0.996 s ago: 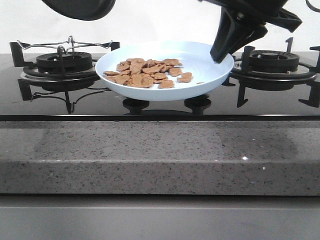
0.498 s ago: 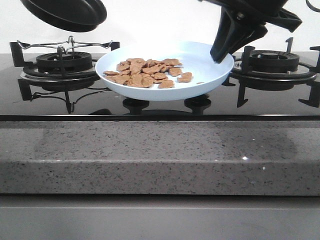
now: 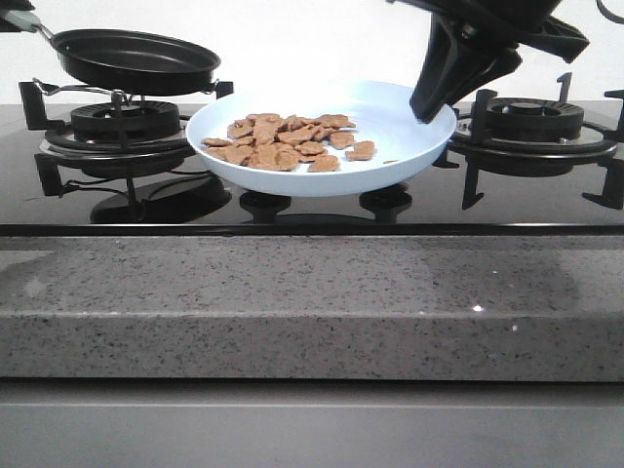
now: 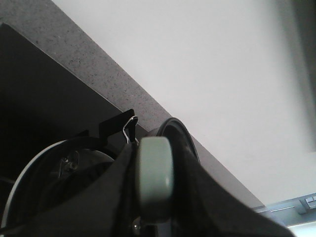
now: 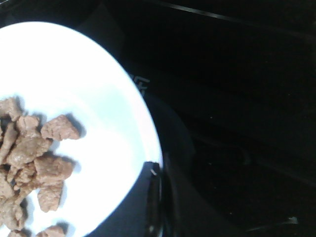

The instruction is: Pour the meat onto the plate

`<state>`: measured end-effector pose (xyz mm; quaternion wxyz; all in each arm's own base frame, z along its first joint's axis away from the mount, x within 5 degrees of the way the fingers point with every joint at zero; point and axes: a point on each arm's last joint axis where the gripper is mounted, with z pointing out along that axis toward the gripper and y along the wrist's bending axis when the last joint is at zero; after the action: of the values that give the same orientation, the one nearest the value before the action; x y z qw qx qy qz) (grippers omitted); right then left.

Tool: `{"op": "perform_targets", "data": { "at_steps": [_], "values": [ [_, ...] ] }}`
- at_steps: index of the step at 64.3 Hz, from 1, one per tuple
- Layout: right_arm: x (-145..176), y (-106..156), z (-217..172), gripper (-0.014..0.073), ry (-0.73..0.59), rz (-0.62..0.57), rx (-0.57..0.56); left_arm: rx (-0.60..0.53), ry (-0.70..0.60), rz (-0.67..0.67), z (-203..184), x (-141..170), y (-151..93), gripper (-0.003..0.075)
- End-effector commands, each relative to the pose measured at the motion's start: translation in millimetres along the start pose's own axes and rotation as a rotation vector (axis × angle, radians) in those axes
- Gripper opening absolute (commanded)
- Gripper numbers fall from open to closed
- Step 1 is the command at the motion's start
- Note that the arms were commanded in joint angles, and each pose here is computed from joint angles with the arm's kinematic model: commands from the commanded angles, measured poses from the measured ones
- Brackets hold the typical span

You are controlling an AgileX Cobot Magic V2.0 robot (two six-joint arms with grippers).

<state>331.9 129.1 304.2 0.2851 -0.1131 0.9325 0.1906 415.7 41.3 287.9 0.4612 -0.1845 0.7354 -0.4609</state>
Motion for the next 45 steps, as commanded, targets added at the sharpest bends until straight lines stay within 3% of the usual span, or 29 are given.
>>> {"op": "perform_targets", "data": {
  "at_steps": [1, 8, 18, 24, 35, 45],
  "values": [
    [-12.0, 9.0, -23.8, -0.0113, -0.113, -0.003, -0.027, 0.101, -0.059, -0.011, -6.5, -12.8, -26.5, -0.0008],
    [-12.0, 9.0, -23.8, -0.0113, -0.113, -0.003, -0.027, 0.086, -0.06, -0.01, -5.6, -12.7, -23.7, 0.0048],
    [-12.0, 9.0, -23.8, -0.0113, -0.113, -0.003, -0.027, 0.065, -0.051, 0.005, -5.0, -11.8, -21.2, 0.0292],
    [-12.0, 9.0, -23.8, -0.0113, -0.113, -0.003, -0.027, 0.049, -0.046, 0.017, -4.9, -11.2, -19.8, 0.0387],
    [-12.0, 9.0, -23.8, -0.0113, -0.113, -0.003, -0.027, 0.034, -0.028, 0.04, -4.8, -9.6, -18.4, 0.0499],
    [-12.0, 9.0, -23.8, -0.0113, -0.113, -0.003, -0.027, 0.0, -0.014, 0.075, -7.7, -10.5, -14.3, 0.0549]
  ]
}}
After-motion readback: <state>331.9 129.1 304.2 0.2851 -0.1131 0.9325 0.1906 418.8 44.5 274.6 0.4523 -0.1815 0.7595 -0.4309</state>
